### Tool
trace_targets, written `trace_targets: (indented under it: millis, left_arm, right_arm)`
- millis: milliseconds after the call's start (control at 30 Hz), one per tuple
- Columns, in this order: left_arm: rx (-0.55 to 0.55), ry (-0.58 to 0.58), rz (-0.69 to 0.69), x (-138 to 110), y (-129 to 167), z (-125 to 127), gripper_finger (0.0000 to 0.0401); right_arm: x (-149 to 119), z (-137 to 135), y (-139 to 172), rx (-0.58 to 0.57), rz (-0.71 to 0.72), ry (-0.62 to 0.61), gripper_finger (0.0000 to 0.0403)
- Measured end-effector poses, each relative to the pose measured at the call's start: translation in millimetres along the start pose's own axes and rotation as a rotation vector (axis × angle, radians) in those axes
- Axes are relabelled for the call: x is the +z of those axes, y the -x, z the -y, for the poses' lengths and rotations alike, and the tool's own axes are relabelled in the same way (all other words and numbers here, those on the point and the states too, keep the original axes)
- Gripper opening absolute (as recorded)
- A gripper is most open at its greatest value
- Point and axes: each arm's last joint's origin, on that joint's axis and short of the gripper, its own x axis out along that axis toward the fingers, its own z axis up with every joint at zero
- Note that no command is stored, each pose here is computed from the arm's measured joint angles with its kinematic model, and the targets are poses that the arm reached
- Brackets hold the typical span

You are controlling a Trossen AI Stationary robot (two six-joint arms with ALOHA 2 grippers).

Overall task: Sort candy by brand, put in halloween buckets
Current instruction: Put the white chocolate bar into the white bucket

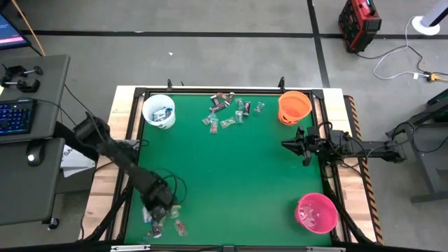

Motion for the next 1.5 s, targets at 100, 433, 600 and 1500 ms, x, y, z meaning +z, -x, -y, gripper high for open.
trace_targets:
  millis: [100, 433, 600, 1500]
  left_arm:
    - [-0.043, 0.023, 0.041, -3, 32, -14, 0.0005]
    - [-0.273, 0.158, 0.693, -8, 161, -70, 0.0000]
    - [-0.164, 0.315, 1.030, 9, 210, -99, 0.0000]
    - [0.423, 0.697, 0.706, 71, 226, -231, 0.0084]
  right_arm:
    - [0, 0, 0, 0.000, 0.000, 0.000, 0.0035]
    - [0, 0, 0, 0.000, 0.000, 0.000, 0.0035]
    - [0, 0, 0, 0.000, 0.000, 0.000, 0.0035]
    - [0, 0, 0, 0.000, 0.000, 0.000, 0.0035]
